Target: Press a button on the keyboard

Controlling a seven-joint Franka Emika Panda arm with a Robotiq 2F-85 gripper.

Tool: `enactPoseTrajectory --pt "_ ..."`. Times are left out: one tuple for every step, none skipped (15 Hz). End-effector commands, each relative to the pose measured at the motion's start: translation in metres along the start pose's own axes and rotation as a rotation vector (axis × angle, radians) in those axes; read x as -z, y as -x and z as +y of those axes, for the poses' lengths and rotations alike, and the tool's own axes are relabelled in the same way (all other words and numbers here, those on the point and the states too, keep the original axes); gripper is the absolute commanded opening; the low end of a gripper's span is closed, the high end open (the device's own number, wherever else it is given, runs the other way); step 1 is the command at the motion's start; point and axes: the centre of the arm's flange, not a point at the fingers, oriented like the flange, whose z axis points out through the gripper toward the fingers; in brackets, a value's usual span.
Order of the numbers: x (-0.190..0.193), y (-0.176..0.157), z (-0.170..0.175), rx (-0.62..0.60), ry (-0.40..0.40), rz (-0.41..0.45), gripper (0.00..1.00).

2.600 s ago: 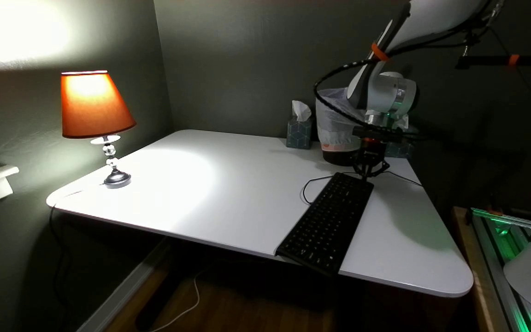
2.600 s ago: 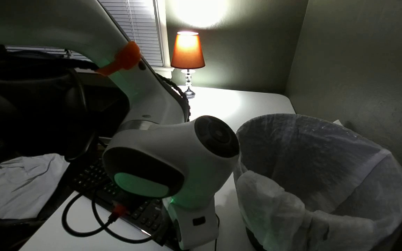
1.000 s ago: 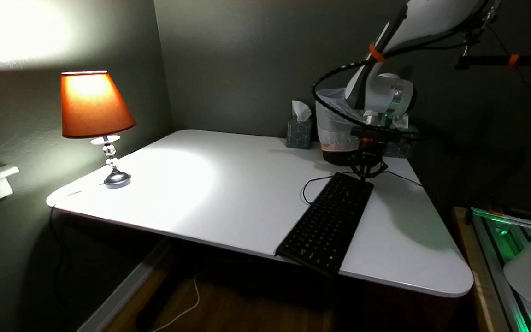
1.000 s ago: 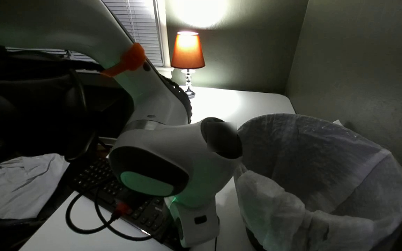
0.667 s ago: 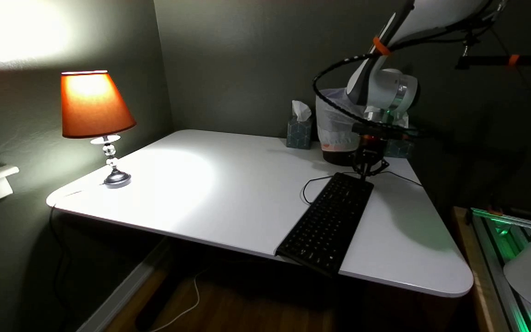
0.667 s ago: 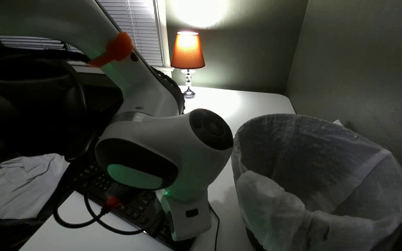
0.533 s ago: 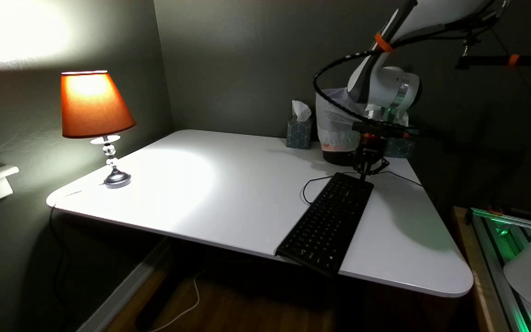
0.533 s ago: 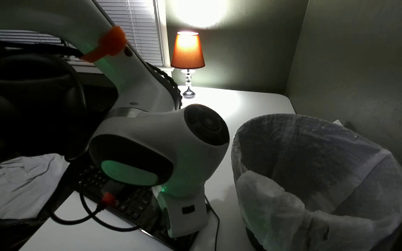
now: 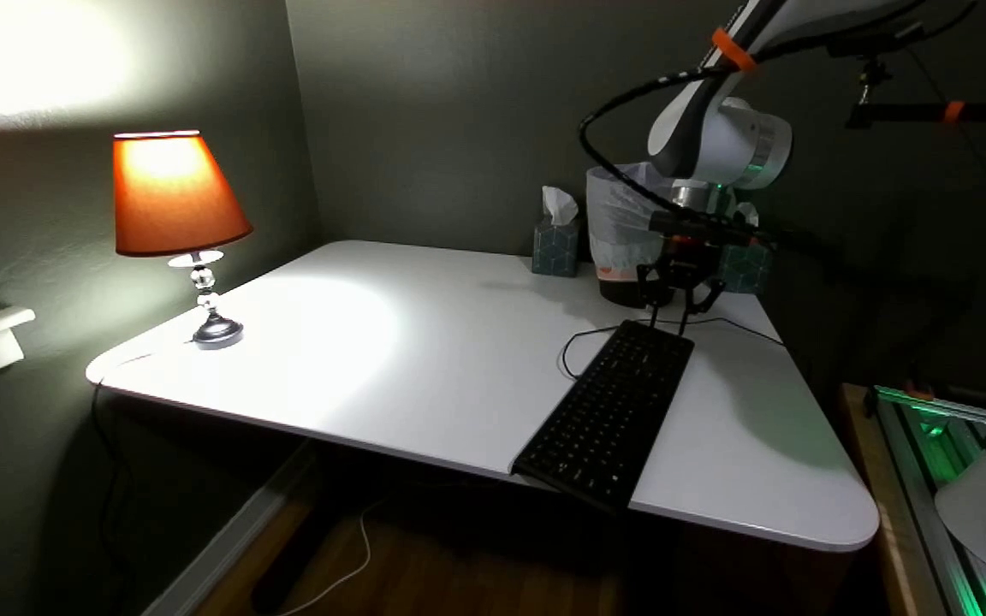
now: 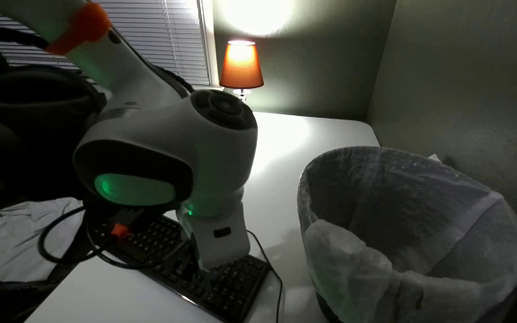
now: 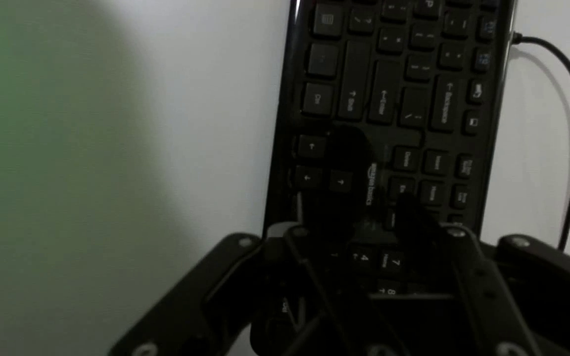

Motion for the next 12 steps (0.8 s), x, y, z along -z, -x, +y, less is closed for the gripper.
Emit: enactPoseTrajectory --pt "0.029 0.053 0.001 0.021 0.065 0.114 0.79" --pt "0.033 0.063 -0.001 0.022 0.093 0.147 0.86" --pt "0.038 0.072 -0.004 0.019 0.121 0.183 0.92" --pt "0.041 0.079 -0.006 0.024 0.143 0.214 0.99" --pt "0.045 0.087 -0.008 0.025 0.159 0.251 1.0" --pt "0.05 0.093 -0.01 0.032 0.171 0.286 1.0" --pt "0.054 0.098 -0.012 0.036 0.178 0.326 1.0" --pt "0.06 0.106 -0.014 0.041 0.185 0.363 1.0" --pt "0.066 0.113 -0.016 0.046 0.192 0.396 1.0" --pt "0.071 0.123 -0.016 0.054 0.199 0.424 1.0" --pt "0.077 0.133 -0.018 0.06 0.208 0.451 1.0" --pt "0.082 0.142 -0.018 0.066 0.215 0.476 0.99"
